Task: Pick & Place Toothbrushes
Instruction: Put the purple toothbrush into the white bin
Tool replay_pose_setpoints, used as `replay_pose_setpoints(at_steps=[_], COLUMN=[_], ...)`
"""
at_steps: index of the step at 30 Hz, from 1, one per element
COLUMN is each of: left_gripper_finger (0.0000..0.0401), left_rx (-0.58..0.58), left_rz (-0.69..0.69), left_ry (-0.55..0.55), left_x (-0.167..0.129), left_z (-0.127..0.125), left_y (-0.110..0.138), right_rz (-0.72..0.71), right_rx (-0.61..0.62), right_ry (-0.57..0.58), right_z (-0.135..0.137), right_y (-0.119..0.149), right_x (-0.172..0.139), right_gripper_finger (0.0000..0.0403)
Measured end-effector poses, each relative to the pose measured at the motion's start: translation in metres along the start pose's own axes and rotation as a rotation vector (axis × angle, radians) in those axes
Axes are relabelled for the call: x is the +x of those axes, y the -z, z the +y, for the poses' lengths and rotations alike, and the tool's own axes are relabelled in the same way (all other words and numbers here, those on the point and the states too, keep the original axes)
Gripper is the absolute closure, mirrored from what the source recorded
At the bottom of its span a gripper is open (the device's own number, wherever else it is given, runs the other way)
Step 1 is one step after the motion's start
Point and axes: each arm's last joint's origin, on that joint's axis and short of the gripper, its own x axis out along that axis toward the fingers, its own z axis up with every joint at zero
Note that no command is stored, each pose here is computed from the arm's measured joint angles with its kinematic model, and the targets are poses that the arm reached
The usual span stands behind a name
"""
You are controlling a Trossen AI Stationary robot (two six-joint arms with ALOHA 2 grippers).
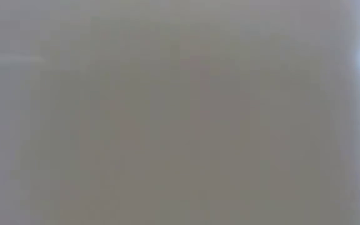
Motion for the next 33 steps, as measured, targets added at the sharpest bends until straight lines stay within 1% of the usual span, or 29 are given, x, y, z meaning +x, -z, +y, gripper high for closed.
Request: replay_pose_setpoints(at_steps=[4, 7, 13, 18, 22, 27, 33], left_gripper_finger=[0.0400, 0.0400, 0.0400, 0.0400, 0.0400, 0.0400, 0.0400], left_rx=[-0.013, -0.022, -0.049, -0.100, -0.123, -0.117, -0.106], left_rz=[-0.007, -0.012, -0.022, -0.027, -0.031, -0.048, -0.086], left_ry=[0.007, 0.011, 0.020, 0.025, 0.027, 0.026, 0.019], left_x=[-0.001, -0.002, -0.005, -0.006, -0.006, -0.007, -0.011], left_z=[-0.007, -0.013, -0.023, -0.028, -0.031, -0.034, -0.038], left_y=[-0.005, -0.008, -0.014, -0.017, -0.019, -0.022, -0.027], right_rz=[0.000, 0.006, 0.076, 0.139, 0.176, 0.192, 0.206], right_rx=[-0.066, -0.085, -0.083, -0.064, -0.056, -0.053, -0.045], right_ry=[0.000, 0.009, 0.110, 0.124, 0.119, 0.111, 0.109], right_z=[0.000, 0.000, -0.004, -0.008, -0.007, -0.006, -0.006], right_y=[0.000, -0.002, -0.014, -0.023, -0.028, -0.028, -0.026], right_x=[0.000, 0.000, -0.005, -0.010, -0.014, -0.014, -0.014], right_gripper_finger=[0.0343, 0.0332, 0.0294, 0.0256, 0.0233, 0.0216, 0.0209])
